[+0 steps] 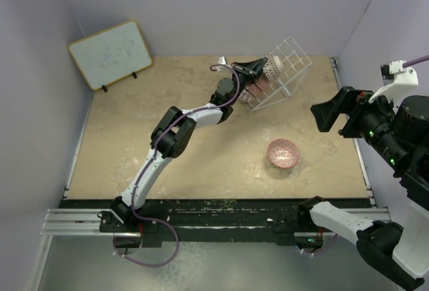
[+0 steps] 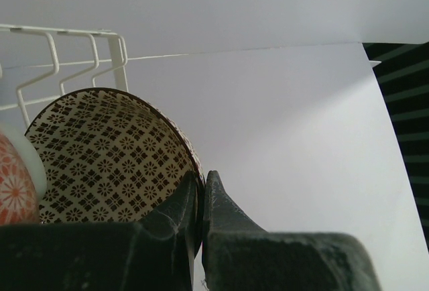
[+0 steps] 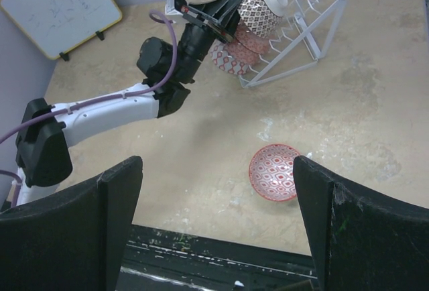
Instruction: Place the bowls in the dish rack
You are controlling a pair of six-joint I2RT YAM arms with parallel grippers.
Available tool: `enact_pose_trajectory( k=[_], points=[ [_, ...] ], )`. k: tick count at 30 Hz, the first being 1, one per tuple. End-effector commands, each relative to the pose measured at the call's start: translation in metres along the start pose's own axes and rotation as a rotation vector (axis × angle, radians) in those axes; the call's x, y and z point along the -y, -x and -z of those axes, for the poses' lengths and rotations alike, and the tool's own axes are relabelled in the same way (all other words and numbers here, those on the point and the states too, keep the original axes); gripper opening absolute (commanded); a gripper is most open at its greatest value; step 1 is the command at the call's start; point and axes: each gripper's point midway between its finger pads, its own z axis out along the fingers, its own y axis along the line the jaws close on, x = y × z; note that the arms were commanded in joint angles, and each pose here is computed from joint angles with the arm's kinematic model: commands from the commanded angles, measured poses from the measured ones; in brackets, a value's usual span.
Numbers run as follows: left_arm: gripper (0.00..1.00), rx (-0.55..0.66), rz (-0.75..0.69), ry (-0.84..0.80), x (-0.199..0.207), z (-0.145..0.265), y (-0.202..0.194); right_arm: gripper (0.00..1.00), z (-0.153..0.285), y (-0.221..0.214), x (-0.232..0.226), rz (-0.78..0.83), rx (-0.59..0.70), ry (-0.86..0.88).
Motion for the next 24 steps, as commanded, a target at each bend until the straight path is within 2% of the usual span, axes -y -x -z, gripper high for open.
enact_pose_trajectory(
  k=[1, 24],
  points=[
    [0.00, 0.010, 0.052, -0.209, 0.074, -0.010, -0.009, 0.95, 0.000, 0.005, 0.001, 0.011, 0.023, -0.007],
    [0.00, 0.092, 0.071, -0.143, 0.050, -0.016, 0.011, 0.95, -0.001, -0.001, 0.001, 0.010, 0.004, -0.003]
  ],
)
